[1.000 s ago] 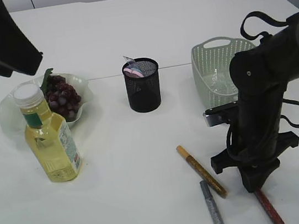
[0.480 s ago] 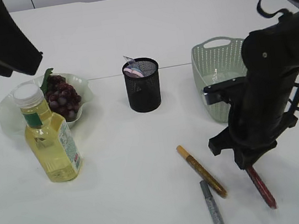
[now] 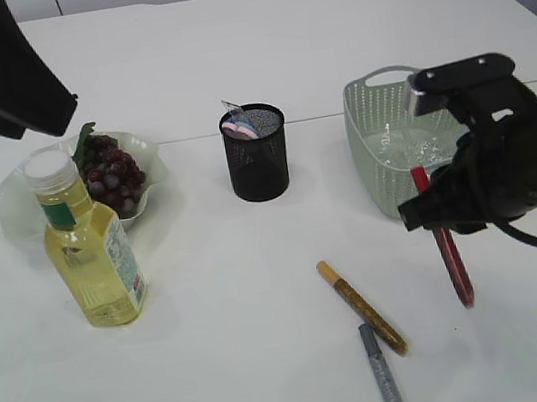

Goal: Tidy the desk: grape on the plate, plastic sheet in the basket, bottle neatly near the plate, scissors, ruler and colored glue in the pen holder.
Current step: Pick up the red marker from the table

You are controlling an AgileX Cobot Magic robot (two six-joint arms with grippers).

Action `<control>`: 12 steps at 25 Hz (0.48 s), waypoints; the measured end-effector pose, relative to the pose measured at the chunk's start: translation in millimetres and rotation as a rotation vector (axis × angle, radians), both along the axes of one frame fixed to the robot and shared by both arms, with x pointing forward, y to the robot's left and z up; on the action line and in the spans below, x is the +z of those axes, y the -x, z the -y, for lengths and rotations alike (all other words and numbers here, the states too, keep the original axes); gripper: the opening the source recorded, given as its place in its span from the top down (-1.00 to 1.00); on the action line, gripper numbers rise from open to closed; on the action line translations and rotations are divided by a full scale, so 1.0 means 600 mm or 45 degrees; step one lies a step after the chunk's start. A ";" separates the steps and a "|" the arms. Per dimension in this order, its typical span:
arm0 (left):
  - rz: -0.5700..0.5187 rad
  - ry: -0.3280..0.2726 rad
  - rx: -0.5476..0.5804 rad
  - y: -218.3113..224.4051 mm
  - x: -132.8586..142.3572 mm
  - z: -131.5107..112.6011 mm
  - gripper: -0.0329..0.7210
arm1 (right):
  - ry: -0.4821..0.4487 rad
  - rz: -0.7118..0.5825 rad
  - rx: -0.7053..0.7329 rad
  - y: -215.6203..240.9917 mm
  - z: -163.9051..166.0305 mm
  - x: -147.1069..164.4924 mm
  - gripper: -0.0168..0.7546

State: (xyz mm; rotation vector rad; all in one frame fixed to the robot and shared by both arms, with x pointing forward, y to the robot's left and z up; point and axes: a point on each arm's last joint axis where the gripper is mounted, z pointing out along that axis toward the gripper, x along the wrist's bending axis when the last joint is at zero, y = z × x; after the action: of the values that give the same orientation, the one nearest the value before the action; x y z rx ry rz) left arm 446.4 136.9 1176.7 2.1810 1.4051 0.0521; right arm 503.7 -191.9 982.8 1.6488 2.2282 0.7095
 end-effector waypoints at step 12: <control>0.000 0.000 0.000 0.000 0.000 0.000 0.21 | -0.168 0.642 0.030 -0.041 -0.012 0.061 0.75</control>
State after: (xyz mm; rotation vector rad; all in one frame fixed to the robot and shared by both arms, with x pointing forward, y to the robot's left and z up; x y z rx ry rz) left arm 446.4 136.9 1176.7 2.1809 1.4051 0.0515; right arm 528.4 -184.5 1019.6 1.3097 1.8727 1.1526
